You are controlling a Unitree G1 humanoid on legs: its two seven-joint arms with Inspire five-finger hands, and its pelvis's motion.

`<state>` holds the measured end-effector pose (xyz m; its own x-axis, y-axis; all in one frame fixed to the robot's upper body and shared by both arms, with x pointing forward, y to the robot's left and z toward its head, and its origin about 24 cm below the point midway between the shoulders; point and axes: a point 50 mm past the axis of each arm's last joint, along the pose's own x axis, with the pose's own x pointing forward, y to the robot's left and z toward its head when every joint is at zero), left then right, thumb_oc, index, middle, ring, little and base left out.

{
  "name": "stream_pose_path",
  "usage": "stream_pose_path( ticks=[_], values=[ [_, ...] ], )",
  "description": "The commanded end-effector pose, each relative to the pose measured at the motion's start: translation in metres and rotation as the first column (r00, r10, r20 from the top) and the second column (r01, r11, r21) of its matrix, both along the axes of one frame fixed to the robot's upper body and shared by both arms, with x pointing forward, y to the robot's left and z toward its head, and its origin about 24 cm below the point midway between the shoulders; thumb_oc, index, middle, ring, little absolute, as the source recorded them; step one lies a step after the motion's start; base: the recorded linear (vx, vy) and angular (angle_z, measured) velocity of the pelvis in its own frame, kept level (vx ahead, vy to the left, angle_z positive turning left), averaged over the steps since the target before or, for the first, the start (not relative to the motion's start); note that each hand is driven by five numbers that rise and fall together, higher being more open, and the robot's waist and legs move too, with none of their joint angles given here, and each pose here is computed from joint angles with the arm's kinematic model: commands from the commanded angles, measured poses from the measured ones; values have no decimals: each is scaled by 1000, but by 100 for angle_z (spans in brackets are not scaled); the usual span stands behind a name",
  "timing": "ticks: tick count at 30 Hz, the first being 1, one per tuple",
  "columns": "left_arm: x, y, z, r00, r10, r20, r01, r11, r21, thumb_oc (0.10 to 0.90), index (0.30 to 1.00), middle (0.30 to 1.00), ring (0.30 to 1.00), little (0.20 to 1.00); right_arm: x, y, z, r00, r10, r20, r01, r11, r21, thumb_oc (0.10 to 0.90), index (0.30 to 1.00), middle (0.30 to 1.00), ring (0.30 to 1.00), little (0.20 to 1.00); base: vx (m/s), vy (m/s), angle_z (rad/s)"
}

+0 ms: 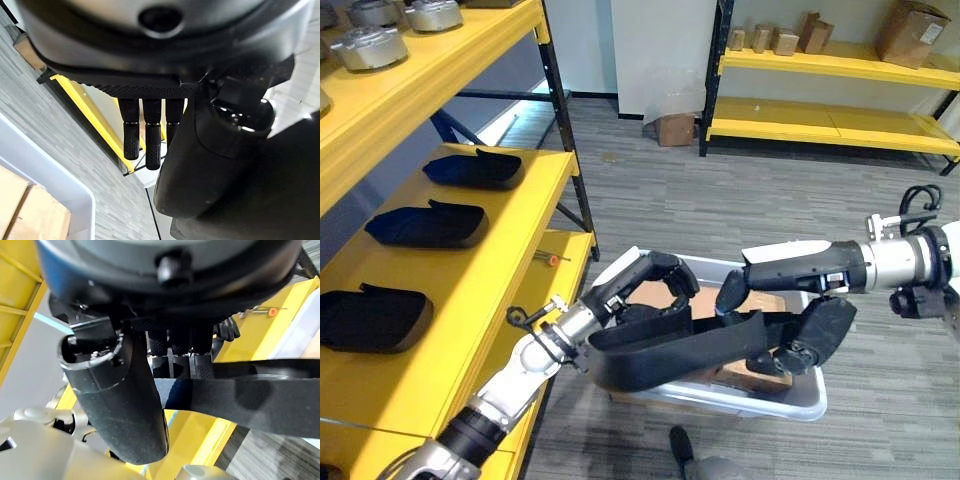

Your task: Move parts from the plastic box to the shelf.

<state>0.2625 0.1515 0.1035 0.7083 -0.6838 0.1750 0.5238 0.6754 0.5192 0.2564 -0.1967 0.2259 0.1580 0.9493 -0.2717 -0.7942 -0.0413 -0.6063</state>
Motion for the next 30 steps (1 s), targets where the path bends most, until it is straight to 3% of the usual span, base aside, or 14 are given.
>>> stream_pose_path(
  ticks=[1, 11, 18, 30],
  values=[
    [-7, -24, 53, 964, -104, 246, 148, 974, -169, 900, 1000, 1000, 1000, 1000, 7, -12, 29, 990, -81, 117, 58, 981, 185, 400, 300, 300, 300, 300, 0, 0, 0],
    [-3, 23, 43, 970, 59, 235, -37, 994, -99, 900, 1000, 1000, 1000, 1000, -1, -39, 27, 969, -215, 117, 186, 957, 222, 400, 300, 300, 300, 300, 0, 0, 0],
    [-4, 34, 41, 963, 86, 254, -69, 995, -75, 900, 1000, 1000, 1000, 1000, -2, -49, 26, 960, -262, 98, 232, 942, 243, 400, 300, 300, 300, 300, 0, 0, 0],
    [-5, 62, 53, 948, 114, 297, -118, 993, -3, 900, 1000, 1000, 1000, 1000, 1, -92, 13, 908, -418, -21, 405, 867, 291, 400, 300, 300, 300, 300, 0, 0, 0]
  ],
)
